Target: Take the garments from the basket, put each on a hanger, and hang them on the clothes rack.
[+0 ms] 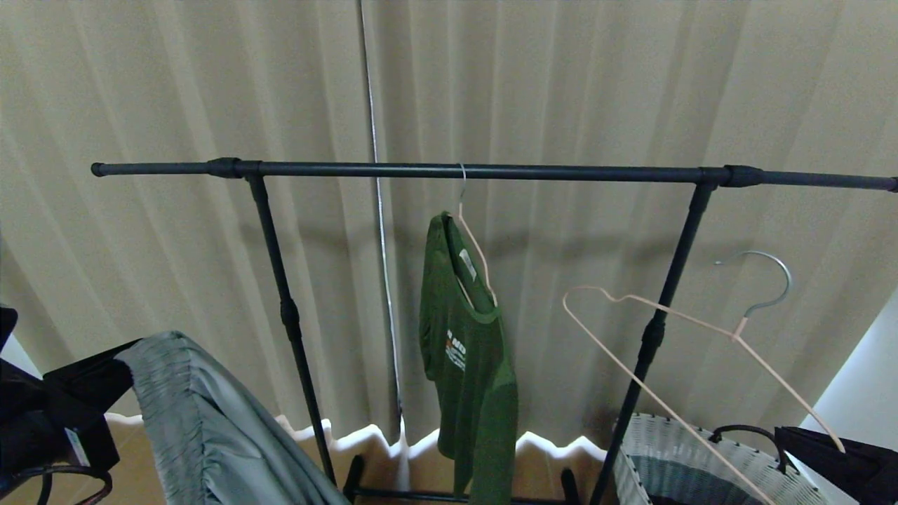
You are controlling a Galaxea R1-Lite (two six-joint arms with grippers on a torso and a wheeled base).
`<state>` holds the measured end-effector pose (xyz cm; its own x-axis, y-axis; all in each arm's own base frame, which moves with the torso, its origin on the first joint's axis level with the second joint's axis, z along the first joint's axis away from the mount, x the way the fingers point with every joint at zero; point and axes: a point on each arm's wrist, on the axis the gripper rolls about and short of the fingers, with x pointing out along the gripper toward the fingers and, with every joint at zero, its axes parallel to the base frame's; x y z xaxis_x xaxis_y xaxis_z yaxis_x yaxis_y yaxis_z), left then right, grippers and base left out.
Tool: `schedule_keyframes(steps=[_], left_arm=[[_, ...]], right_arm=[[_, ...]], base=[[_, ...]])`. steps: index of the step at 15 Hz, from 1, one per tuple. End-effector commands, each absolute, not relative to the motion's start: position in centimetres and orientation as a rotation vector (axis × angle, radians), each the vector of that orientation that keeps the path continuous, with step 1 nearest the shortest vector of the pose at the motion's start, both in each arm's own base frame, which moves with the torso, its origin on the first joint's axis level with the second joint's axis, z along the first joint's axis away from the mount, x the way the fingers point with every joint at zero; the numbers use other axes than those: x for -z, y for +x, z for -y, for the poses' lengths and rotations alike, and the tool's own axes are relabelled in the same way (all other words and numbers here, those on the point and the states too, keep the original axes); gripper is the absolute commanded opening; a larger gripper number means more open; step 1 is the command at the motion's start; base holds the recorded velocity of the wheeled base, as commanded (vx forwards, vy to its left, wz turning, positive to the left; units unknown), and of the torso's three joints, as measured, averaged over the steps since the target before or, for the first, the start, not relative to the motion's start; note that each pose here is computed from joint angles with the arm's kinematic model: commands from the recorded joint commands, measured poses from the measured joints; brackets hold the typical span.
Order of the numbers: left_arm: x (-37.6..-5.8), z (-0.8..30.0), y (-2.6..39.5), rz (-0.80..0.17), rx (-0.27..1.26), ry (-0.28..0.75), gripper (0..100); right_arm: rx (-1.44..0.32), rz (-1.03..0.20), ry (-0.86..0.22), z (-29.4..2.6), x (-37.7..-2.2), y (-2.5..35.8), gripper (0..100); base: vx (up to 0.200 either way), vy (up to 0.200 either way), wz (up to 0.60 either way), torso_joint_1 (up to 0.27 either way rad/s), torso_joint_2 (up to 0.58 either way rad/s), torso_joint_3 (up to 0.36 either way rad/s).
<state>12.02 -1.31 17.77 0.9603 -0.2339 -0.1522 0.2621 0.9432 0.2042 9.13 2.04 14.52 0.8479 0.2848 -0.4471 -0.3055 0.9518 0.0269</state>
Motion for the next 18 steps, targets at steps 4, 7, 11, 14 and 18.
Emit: schedule_keyframes(steps=[4, 7, 11, 14, 18], left_arm=[[-17.8, 1.3, 12.1, -0.125, 0.254, 0.226, 0], [-18.0, 1.2, 12.2, -0.117, 0.246, 0.25, 0], [-17.3, 1.0, 12.1, -0.145, 0.234, 0.262, 0], [-16.6, 0.9, 11.7, -0.167, 0.233, 0.261, 0], [-16.4, 0.8, 11.5, -0.171, 0.226, 0.26, 0]], right_arm=[[-0.346, -0.4, -0.027, -1.8, -14.7, 7.7, 0], [-0.344, -0.385, -0.021, -1.8, -15.0, 7.6, 0], [-0.336, -0.38, -0.021, -1.8, -14.9, 7.4, 0], [-0.336, -0.381, -0.023, -1.7, -14.7, 7.2, 0], [-0.335, -0.389, -0.025, -1.7, -14.5, 7.1, 0]], base=[[-0.2, 0.0, 0.0, 0.0, 0.0, 0.004], [-0.2, 0.0, 0.0, 0.001, 0.0, 0.001], [-0.1, 0.0, 0.0, 0.0, 0.0, 0.0], [0.0, 0.0, 0.0, 0.0, 0.0, 0.0], [0.0, 0.0, 0.0, 0.0, 0.0, 0.0]])
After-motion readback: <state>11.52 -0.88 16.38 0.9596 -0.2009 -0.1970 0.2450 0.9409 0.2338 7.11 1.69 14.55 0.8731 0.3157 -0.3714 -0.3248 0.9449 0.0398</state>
